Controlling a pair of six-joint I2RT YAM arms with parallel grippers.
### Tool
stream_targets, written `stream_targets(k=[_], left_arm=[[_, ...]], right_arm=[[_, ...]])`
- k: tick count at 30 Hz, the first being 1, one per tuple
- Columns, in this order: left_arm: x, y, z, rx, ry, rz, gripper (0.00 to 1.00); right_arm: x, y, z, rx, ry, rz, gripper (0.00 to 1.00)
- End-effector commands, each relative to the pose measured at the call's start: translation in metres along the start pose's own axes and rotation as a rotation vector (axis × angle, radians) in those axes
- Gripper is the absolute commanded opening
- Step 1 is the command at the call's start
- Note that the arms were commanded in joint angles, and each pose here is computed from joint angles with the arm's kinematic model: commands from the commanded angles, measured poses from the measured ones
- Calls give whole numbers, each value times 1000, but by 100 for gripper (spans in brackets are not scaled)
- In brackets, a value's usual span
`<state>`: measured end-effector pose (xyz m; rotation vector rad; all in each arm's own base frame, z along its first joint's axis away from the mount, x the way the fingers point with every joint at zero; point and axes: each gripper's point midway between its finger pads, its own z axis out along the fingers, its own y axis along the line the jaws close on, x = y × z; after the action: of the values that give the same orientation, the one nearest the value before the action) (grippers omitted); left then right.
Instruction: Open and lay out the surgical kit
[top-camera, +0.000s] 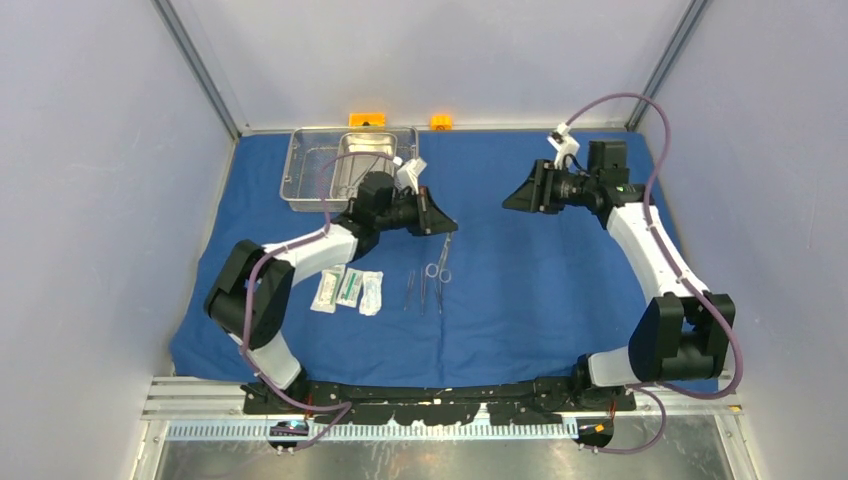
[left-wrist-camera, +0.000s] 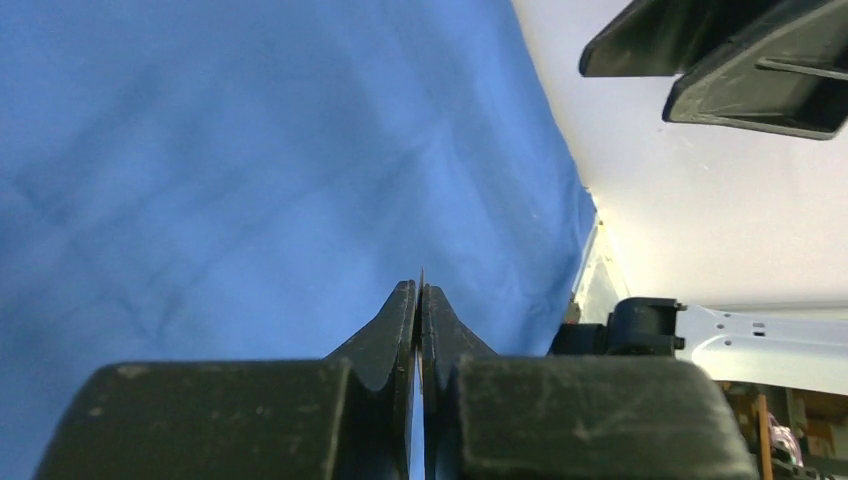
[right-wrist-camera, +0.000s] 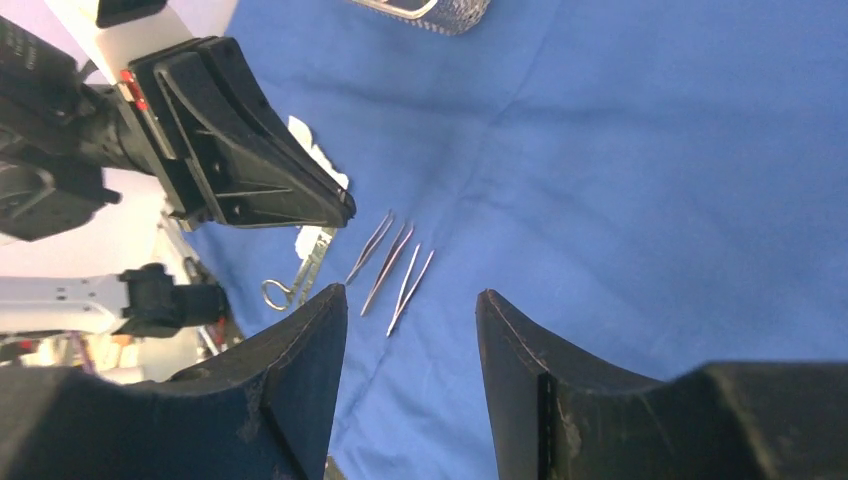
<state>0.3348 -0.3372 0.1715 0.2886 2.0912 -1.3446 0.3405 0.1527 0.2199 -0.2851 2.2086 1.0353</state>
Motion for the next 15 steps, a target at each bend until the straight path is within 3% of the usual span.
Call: stream_targets(k=[1, 7, 15], left_arm=[[-17, -20, 12, 83, -102, 3, 0], [-22, -33, 24, 131, -117, -23, 0], [-19, -16, 45, 58, -77, -113, 0]], right_arm=[[15, 25, -8, -199, -4, 108, 56], [19, 41, -2, -369, -113, 179, 56], [44, 40, 37, -277, -45, 140, 53]])
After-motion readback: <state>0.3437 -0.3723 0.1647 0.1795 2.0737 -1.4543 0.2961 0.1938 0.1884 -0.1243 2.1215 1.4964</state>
